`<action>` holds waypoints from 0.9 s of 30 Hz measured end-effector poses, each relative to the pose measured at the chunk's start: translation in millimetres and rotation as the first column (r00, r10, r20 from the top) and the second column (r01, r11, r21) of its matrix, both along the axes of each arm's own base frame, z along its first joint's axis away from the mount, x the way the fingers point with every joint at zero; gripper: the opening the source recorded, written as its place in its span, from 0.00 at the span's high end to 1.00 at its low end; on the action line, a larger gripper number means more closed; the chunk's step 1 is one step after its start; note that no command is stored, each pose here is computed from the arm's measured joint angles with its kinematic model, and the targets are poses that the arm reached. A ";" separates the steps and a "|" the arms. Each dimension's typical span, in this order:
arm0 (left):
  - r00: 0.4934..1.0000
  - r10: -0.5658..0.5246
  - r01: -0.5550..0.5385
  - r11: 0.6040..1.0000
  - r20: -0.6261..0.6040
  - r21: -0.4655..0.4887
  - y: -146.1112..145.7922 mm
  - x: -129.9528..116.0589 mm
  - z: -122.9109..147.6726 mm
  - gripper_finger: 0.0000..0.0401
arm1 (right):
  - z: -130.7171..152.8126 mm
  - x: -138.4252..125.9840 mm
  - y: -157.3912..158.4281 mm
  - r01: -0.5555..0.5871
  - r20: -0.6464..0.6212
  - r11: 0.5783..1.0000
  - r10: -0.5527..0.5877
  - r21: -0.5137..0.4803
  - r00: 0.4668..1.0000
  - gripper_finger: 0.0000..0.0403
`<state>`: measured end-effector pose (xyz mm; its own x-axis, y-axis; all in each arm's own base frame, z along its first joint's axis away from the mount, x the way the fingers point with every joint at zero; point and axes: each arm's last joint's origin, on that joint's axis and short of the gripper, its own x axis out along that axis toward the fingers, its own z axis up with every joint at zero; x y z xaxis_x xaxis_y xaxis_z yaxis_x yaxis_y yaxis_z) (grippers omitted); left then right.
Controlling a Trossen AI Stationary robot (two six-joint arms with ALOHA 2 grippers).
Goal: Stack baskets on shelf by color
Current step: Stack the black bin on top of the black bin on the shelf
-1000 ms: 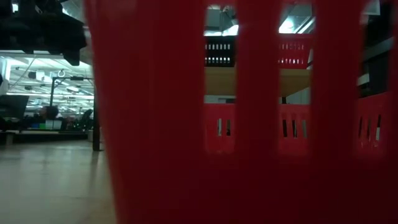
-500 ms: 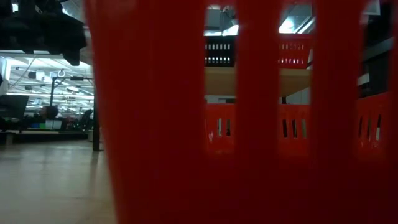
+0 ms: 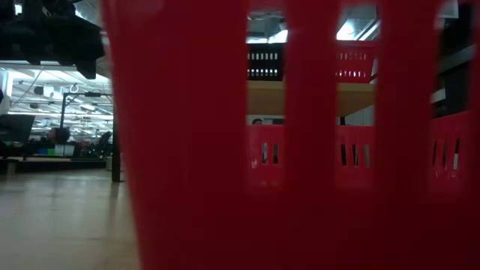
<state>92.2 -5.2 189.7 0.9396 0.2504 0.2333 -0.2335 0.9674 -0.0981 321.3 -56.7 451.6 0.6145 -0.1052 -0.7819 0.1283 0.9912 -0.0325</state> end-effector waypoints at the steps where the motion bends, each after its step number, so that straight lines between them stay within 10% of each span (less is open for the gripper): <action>1: 1.000 0.000 0.000 1.000 0.000 0.000 0.0 0.0 0.0 0.87 | -1.4 2.2 -7.8 -0.006 0.019 1.000 0.005 0.020 1.000 1.00; 15: 1.000 0.000 0.000 1.000 0.000 0.000 0.0 0.0 0.1 0.87 | -79.7 25.6 -66.6 -0.049 -0.003 0.988 0.050 0.145 0.999 0.99; 27: 1.000 0.000 0.000 1.000 0.000 0.000 0.0 0.0 0.0 0.87 | -79.9 22.8 -75.8 -0.029 0.006 0.990 0.028 0.141 1.000 0.72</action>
<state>92.2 -5.2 189.7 0.9397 0.2502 0.2332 -0.2333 0.9675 -0.0980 344.0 -132.5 371.7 0.6187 0.0233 -0.7853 0.1001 0.9891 0.1082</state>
